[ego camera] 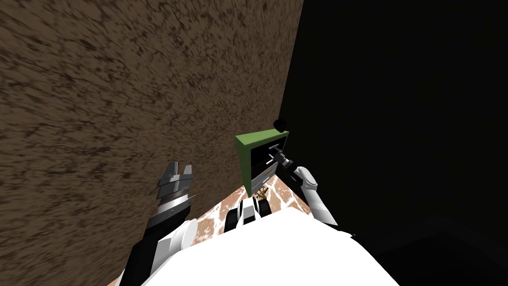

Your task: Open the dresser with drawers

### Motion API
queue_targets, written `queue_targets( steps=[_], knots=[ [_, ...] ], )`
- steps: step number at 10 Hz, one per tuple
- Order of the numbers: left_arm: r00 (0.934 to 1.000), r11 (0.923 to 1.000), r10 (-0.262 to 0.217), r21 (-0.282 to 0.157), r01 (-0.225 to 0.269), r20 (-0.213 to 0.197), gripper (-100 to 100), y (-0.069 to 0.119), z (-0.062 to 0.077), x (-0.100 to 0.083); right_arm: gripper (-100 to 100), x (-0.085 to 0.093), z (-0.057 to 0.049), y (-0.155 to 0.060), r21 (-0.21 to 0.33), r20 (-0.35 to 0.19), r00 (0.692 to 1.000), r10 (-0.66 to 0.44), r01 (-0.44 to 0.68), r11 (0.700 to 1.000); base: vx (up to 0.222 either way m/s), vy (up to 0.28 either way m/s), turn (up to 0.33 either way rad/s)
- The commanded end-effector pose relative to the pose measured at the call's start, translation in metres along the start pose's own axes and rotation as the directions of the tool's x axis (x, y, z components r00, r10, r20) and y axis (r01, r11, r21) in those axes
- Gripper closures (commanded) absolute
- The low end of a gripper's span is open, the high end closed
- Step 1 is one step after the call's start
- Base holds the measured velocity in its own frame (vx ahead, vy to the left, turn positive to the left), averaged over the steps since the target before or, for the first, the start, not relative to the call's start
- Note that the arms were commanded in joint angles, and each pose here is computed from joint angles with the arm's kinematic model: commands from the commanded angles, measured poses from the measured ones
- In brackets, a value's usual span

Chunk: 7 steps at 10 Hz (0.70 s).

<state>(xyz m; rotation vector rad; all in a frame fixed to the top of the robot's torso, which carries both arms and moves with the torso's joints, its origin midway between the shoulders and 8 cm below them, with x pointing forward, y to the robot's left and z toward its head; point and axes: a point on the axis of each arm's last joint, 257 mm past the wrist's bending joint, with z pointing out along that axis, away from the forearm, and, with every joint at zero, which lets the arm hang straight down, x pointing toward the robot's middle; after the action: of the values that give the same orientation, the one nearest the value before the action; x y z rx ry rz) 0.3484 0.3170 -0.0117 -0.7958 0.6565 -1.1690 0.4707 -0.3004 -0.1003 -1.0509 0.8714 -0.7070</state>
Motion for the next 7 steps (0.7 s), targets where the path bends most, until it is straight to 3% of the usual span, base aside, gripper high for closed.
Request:
queue_targets(
  steps=[1,4,7],
  knots=[
    [1.0,1.0,0.0,0.0,0.0,0.0,0,0.0,0.0,0.0,-100,0.024,-0.004,0.008,-0.064,-0.036,0.991,-0.128,0.126,0.99,0.051,0.061,-0.023],
    [1.0,1.0,0.0,0.0,0.0,0.0,0,0.0,0.0,0.0,-100,0.049,-0.012,0.009,-0.133,-0.053,0.964,-0.259,0.251,0.959,0.035,0.048,-0.019],
    [1.0,1.0,0.0,0.0,0.0,0.0,0,0.0,0.0,0.0,-100,0.048,-0.007,0.004,-0.12,-0.053,0.97,-0.236,0.229,0.966,0.047,0.047,0.007]
  ],
)
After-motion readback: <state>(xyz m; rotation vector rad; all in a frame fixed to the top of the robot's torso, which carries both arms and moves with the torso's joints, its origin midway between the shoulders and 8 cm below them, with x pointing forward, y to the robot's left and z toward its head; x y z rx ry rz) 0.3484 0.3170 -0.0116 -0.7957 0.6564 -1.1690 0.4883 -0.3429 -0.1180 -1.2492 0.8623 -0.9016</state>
